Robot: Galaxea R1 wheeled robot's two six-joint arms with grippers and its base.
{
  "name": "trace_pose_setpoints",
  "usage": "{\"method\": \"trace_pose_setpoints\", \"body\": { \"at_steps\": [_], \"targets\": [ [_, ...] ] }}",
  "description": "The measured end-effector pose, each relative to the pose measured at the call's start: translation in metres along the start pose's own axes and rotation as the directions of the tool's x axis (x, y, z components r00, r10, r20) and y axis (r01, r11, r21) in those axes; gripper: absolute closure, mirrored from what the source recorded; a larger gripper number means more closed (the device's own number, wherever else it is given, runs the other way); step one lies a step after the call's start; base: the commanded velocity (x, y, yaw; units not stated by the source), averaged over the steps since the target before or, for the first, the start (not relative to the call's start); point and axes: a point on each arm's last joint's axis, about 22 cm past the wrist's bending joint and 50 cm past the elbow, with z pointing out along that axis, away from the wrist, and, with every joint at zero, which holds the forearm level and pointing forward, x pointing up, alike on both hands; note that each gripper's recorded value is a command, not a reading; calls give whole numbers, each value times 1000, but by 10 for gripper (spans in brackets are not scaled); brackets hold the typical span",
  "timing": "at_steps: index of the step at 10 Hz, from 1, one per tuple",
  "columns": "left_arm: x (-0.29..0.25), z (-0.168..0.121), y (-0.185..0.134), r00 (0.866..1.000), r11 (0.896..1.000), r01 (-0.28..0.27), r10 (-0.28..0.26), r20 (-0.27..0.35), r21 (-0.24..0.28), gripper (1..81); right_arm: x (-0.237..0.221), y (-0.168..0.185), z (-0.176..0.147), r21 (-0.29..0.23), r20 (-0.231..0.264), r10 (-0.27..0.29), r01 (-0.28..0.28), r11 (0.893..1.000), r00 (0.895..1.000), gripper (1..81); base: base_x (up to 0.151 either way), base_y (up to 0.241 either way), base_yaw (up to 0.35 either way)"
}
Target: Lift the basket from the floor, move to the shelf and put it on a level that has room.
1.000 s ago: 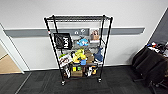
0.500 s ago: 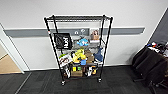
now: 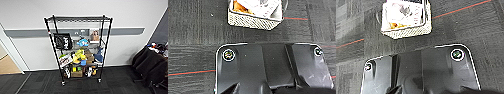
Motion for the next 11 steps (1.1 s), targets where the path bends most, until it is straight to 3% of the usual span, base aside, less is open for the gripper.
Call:
{"method": "trace_pose_setpoints", "body": {
  "at_steps": [4, 6, 11],
  "targets": [
    [38, -3, 10, 999, 999, -13, 11, -40, -34, 10, 36, -5, 2, 6, -43, -16, 16, 1000, 999, 10, 0, 0, 0],
    [54, -2, 9, 998, 999, 7, -9, -57, -35, 10, 50, -8, 4, 12, -58, -23, 24, 1000, 998, 10, 0, 0, 0],
    [106, 2, 0, 994, 1000, -4, 1, -111, -26, 10, 82, -11, 13, 19, -89, -33, 35, 999, 995, 10, 0, 0, 0]
  ]
}}
